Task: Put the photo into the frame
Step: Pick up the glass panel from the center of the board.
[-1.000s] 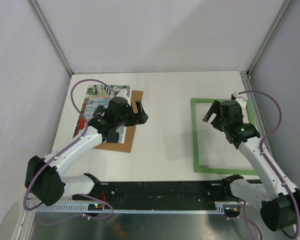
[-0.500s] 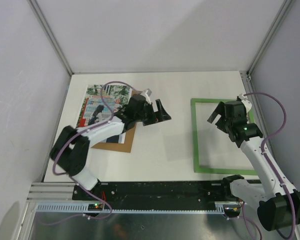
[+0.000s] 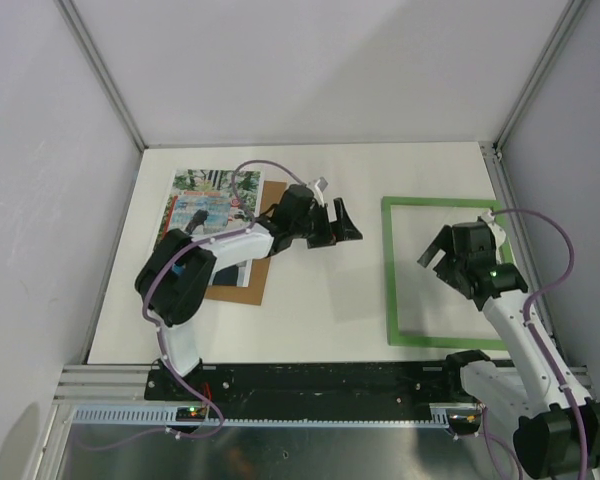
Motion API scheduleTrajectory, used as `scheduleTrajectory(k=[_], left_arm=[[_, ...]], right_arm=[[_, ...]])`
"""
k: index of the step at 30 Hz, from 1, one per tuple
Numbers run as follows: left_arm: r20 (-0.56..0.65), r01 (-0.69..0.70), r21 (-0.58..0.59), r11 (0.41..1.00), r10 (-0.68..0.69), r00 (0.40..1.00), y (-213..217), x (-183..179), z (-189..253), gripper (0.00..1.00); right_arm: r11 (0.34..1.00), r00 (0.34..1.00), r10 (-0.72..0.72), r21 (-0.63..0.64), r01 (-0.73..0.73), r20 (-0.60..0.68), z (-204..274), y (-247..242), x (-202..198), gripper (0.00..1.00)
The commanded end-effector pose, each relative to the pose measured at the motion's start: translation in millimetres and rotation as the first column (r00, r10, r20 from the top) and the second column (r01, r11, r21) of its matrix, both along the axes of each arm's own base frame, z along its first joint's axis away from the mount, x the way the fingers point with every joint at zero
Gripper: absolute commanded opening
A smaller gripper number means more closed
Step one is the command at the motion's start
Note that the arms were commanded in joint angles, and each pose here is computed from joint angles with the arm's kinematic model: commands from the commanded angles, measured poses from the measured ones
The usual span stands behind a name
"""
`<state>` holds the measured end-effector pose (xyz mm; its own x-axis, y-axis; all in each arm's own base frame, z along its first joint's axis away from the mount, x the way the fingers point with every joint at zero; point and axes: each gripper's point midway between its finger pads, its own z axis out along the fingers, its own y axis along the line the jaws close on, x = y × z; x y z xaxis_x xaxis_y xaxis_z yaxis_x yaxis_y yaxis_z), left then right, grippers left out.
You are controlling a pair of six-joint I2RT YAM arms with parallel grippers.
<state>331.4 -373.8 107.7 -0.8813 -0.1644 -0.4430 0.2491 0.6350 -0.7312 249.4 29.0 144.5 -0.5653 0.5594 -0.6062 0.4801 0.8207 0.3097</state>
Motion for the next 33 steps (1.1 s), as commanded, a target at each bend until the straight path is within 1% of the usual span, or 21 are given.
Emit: scheduleTrajectory(k=[1, 3, 6, 8, 10, 20, 25, 33], left_arm=[[0.128, -0.015, -0.012, 1.000, 0.016, 0.992, 0, 43, 29, 1.00], [0.150, -0.029, -0.005, 1.000, 0.030, 0.988, 3, 63, 29, 1.00], [0.169, -0.039, 0.013, 0.999, 0.036, 0.985, 8, 92, 21, 1.00], [0.170, -0.028, -0.001, 1.000, 0.028, 0.985, 8, 107, 19, 1.00], [0.178, -0.023, -0.006, 1.000, 0.024, 0.984, 8, 120, 17, 1.00], [0.267, 0.011, -0.026, 1.000, -0.004, 0.964, -9, 166, 27, 1.00], [0.274, 0.027, -0.044, 0.999, -0.014, 0.962, -17, 181, 24, 1.00], [0.237, 0.039, -0.047, 0.998, -0.027, 0.971, -28, 195, -2, 1.00]], right_arm=[[0.991, 0.998, -0.029, 0.130, 0.035, -0.052, -22, 14, -25, 0.99], [0.983, 0.997, -0.040, 0.176, 0.052, -0.070, -32, 19, -33, 0.99], [0.959, 0.996, -0.025, 0.279, 0.049, -0.089, -48, 36, -41, 0.99], [0.938, 0.995, -0.008, 0.345, 0.042, -0.101, -56, 47, -45, 0.99], [0.924, 0.994, -0.003, 0.379, 0.045, -0.111, -62, 53, -47, 0.99], [0.885, 0.987, -0.032, 0.455, 0.101, -0.156, -89, 62, -55, 0.99], [0.869, 0.991, -0.062, 0.482, 0.112, -0.118, -94, 63, -47, 0.99], [0.854, 0.990, -0.141, 0.506, 0.125, -0.008, -90, 56, -32, 0.99]])
